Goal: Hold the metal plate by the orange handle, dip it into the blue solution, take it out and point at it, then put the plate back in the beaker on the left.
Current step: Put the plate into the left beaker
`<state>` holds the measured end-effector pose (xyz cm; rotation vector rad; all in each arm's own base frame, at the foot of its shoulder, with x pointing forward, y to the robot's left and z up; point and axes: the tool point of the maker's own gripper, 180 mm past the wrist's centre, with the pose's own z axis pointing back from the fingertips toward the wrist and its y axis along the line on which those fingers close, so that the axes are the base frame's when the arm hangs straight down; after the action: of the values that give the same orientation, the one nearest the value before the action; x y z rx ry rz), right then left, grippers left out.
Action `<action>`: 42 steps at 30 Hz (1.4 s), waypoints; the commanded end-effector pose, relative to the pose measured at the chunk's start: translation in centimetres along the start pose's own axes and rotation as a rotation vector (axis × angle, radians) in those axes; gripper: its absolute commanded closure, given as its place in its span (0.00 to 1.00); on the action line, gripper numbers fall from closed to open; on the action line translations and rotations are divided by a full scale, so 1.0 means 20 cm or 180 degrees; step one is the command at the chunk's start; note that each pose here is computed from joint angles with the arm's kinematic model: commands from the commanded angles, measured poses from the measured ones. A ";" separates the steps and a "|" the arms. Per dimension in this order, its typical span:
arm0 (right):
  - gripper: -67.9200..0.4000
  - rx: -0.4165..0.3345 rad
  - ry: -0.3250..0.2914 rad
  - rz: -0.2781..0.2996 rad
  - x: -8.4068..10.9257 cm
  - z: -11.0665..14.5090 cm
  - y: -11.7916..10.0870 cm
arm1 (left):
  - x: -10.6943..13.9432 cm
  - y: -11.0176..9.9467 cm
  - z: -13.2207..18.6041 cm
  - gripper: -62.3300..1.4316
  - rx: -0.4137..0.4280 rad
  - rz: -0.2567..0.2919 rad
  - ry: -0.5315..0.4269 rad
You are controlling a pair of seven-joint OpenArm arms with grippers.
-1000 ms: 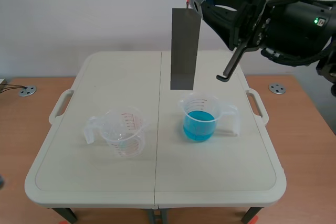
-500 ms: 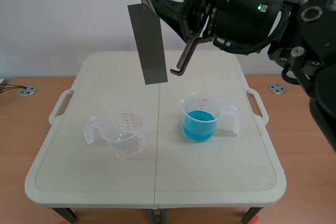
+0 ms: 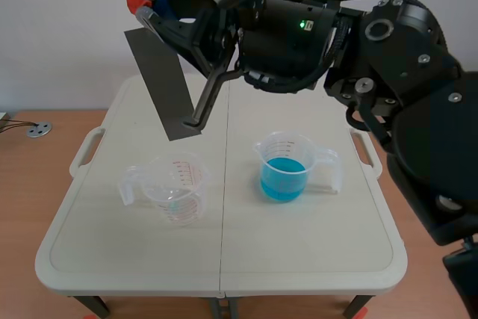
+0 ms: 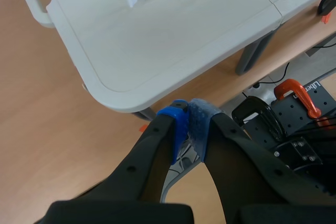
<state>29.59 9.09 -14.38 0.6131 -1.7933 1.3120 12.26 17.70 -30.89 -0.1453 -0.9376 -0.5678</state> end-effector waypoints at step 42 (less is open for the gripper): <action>0.97 0.0052 0.0144 -0.0240 -0.15 -0.06 0.08 | 0.01 -0.01 0.00 0.95 -0.0022 -0.0012 -0.0016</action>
<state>29.93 10.47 -19.20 0.6431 -1.6482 1.2898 12.22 17.73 -30.96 -0.1419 -0.9335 -0.5764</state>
